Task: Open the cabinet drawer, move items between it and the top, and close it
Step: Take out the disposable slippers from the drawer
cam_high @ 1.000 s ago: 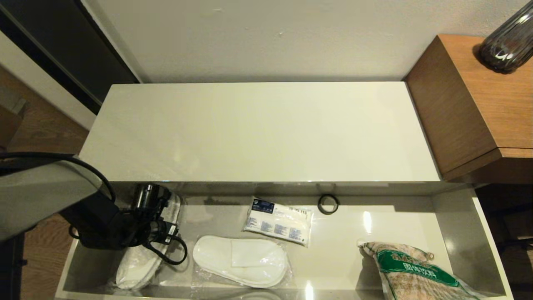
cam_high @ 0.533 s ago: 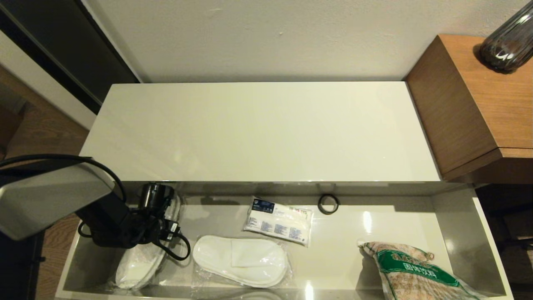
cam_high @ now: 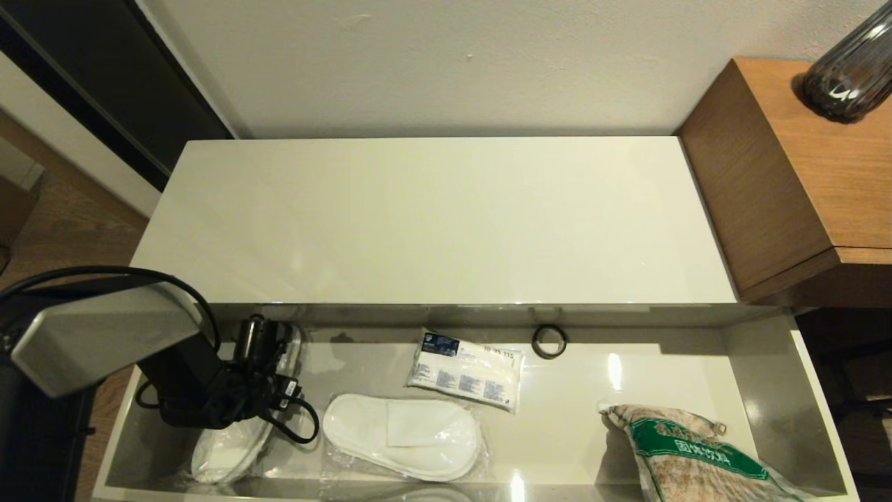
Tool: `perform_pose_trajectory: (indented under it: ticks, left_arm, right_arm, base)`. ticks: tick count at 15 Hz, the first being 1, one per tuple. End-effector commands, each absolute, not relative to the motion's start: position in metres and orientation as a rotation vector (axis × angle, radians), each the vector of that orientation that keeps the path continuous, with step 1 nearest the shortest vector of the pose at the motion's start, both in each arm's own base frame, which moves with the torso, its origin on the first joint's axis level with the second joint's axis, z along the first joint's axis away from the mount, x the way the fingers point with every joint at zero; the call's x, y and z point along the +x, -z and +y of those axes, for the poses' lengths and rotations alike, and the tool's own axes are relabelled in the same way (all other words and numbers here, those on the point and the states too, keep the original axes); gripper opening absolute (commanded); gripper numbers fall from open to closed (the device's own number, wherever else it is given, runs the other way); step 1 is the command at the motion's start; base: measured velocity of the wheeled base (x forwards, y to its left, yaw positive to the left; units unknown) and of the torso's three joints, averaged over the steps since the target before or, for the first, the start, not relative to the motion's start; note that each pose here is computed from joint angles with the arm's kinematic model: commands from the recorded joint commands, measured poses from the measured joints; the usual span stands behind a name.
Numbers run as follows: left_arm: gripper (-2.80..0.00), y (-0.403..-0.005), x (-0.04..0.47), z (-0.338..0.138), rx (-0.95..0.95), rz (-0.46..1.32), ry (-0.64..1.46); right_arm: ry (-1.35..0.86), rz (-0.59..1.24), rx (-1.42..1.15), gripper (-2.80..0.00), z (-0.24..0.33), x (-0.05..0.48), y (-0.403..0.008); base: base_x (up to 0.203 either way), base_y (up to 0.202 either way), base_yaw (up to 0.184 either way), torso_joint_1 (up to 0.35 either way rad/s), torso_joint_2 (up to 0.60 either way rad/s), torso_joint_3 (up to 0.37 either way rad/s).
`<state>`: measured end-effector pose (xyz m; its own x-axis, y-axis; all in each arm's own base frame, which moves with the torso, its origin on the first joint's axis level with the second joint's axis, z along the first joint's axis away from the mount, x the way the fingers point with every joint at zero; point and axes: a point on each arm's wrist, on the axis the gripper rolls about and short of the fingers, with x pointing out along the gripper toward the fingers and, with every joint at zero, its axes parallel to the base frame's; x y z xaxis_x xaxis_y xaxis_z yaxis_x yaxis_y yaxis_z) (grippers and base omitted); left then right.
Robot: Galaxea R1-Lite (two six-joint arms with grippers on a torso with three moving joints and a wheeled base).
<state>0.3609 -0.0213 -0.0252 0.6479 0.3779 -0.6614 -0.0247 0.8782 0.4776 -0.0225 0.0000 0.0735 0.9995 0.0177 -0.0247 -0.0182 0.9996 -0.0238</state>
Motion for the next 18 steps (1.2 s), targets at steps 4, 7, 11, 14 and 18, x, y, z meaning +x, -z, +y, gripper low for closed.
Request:
perform_pose_trajectory:
  ticks: [4,7,11,14,18]
  left_arm:
    - [-2.8,0.028,0.36,-0.021,0.452,0.846,-0.239]
    - [-2.8,0.024,0.359,-0.021,0.451,0.84,-0.239]
    - [-2.8,-0.009,0.357,-0.021,0.442,0.771,-0.244]
    - [-2.8,-0.05,0.342,-0.02,0.435,0.764,-0.234]
    - [-2.8,-0.099,0.308,-0.018,0.413,0.814,-0.172]
  right_arm:
    - [-0.019,0.026,-0.025,-2.8,0.0,-0.022,-0.074]
    - [-0.019,0.026,-0.025,-2.8,0.0,-0.022,-0.074]
    - [-0.019,0.026,-0.023,-2.8,0.0,-0.022,-0.074]
    - [-0.019,0.026,-0.025,-2.8,0.0,-0.022,-0.074]
    - [-0.019,0.026,-0.025,-2.8,0.0,-0.022,-0.074]
  base:
    - [0.0,0.0,0.0,0.0,0.0,0.0]
    - [0.0,0.0,0.0,0.0,0.0,0.0]
    - [0.0,0.0,0.0,0.0,0.0,0.0]
    - [0.0,0.0,0.0,0.0,0.0,0.0]
    - [0.0,0.0,0.0,0.0,0.0,0.0]
